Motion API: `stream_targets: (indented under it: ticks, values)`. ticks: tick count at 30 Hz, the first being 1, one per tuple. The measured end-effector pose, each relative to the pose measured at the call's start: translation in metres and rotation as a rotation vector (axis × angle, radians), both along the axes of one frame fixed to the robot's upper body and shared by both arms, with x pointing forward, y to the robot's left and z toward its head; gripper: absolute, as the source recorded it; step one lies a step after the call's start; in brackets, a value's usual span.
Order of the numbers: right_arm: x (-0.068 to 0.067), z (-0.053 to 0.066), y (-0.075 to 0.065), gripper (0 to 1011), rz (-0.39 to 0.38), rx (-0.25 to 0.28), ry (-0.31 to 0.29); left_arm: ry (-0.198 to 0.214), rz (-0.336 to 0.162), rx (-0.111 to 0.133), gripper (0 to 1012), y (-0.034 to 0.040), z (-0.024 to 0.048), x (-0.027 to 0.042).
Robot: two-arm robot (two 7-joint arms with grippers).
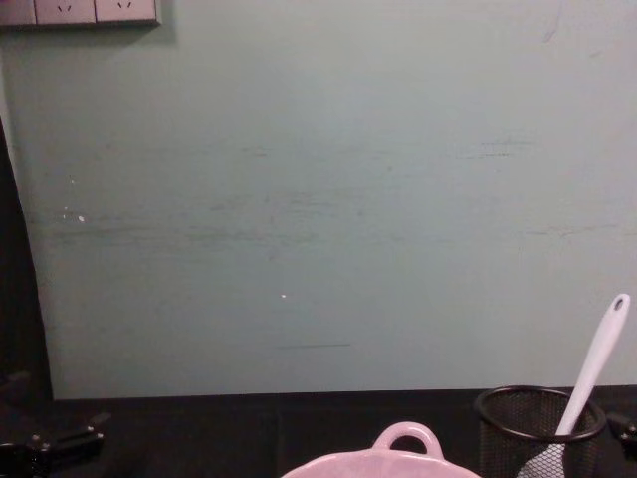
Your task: Use the one hand to pick up the spoon and stir the clear water in the bowl.
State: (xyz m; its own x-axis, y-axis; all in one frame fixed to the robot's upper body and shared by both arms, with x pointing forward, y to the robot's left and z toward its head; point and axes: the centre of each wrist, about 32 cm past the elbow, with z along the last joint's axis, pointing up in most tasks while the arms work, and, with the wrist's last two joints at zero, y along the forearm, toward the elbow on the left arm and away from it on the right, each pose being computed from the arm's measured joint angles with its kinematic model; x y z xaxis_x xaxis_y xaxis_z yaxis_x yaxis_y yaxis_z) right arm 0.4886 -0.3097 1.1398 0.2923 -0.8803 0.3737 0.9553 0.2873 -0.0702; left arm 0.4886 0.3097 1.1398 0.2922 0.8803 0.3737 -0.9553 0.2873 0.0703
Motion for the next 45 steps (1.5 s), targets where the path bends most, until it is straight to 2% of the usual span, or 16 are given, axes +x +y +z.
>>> stream_targets:
  ticks: [3, 7, 12, 14, 15, 18, 19, 21, 22, 25, 28, 29, 30, 34, 39, 45]
  values:
    - [0.0, 0.0, 0.0, 1003, 0.0, 0.0, 0.0, 0.0, 0.0, 0.0, 1005, 0.0, 0.0, 0.0]
    - [-0.006, 0.006, -0.008, 1002, -0.005, 0.017, -0.011, 0.0, 0.0, 0.0, 1005, 0.0, 0.0, 0.0]
    - [-0.017, 0.014, -0.018, 1003, -0.01, 0.098, -0.009, 0.0, 0.0, 0.0, 1005, 0.0, 0.0, 0.0]
    - [-0.022, 0.019, -0.024, 1002, 0.001, 0.166, -0.001, 0.0, 0.0, 0.0, 1005, 0.0, 0.0, 0.0]
    - [-0.024, 0.022, -0.027, 1003, 0.016, 0.225, 0.008, 0.0, 0.0, 0.0, 1005, 0.0, 0.0, 0.0]
    - [-0.026, 0.027, -0.032, 1003, 0.04, 0.311, 0.022, 0.0, 0.0, 0.0, 1005, 0.0, 0.0, 0.0]
    - [-0.026, 0.03, -0.034, 1002, 0.063, 0.38, 0.044, 0.0, 0.0, 0.0, 1005, 0.0, 0.0, 0.0]
    - [-0.025, 0.033, -0.036, 1002, 0.083, 0.447, 0.069, 0.0, 0.0, 0.0, 1005, 0.0, 0.0, 0.0]
    - [-0.022, 0.037, -0.037, 1002, 0.103, 0.516, 0.104, 0.0, 0.0, 0.0, 1005, 0.0, 0.0, 0.0]
    - [-0.017, 0.042, -0.039, 1002, 0.133, 0.616, 0.163, 0.0, 0.0, 0.0, 1005, 0.0, 0.0, 0.0]
    - [-0.007, 0.049, -0.039, 1003, 0.161, 0.749, 0.263, 0.0, 0.0, 0.0, 1005, 0.0, 0.0, 0.0]
    - [-0.007, 0.049, -0.039, 1002, 0.161, 0.749, 0.263, 0.0, 0.0, 0.0, 1005, 0.0, 0.0, 0.0]
    - [-0.002, 0.051, -0.04, 1002, 0.168, 0.798, 0.309, 0.0, 0.0, 0.0, 1005, 0.0, 0.0, 0.0]
    - [0.012, 0.054, -0.039, 1003, 0.179, 0.903, 0.394, 0.0, 0.0, 0.0, 1005, 0.0, 0.0, 0.0]
    - [0.027, 0.054, -0.037, 1003, 0.187, 0.953, 0.431, 0.0, 0.0, 0.0, 1005, 0.0, 0.0, 0.0]
    - [0.041, 0.054, -0.035, 1003, 0.19, 0.945, 0.441, 0.0, 0.0, 0.0, 1005, 0.0, 0.0, 0.0]
